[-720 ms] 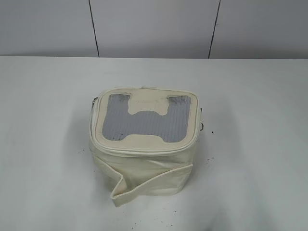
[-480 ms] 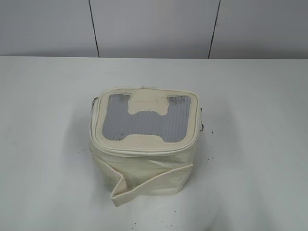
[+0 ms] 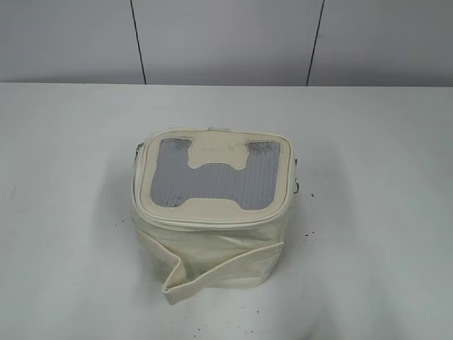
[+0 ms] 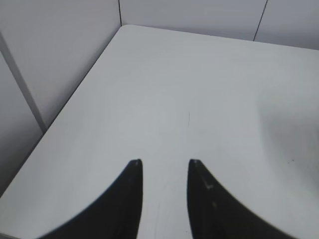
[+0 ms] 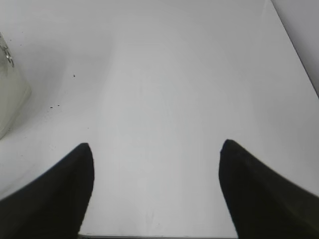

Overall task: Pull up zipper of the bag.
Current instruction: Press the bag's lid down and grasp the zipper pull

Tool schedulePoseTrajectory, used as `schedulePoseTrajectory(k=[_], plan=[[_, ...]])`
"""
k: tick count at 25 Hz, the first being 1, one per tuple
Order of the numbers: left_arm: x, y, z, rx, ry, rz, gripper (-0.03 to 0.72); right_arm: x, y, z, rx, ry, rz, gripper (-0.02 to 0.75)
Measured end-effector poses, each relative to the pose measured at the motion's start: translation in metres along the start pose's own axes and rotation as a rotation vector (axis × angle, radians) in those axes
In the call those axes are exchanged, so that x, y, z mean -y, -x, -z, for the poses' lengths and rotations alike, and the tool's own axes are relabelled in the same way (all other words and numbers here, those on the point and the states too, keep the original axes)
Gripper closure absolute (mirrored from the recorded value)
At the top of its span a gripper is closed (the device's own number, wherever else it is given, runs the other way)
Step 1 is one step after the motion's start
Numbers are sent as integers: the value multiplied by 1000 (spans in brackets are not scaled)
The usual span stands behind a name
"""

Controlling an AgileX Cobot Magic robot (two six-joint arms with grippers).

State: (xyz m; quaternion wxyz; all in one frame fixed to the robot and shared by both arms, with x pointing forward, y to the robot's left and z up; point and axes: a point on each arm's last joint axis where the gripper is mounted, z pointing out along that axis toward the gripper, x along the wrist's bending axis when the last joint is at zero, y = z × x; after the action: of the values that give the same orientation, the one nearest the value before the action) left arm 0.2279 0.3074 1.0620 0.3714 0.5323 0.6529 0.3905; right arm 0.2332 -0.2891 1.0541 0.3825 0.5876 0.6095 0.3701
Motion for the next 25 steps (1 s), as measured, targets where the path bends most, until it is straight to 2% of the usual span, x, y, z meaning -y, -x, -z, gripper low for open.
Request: schedulePoseTrajectory(k=[16,20,25], plan=[[0,0,0,4,0,-2,445,0,0,0,-1,0,0,153],[0,1,0,43,-4,-7,445,0,0,0,-4,1,-2,153],[0,4,0,137,-16,-13,445,0,-1,0,-13,2,-8,153]])
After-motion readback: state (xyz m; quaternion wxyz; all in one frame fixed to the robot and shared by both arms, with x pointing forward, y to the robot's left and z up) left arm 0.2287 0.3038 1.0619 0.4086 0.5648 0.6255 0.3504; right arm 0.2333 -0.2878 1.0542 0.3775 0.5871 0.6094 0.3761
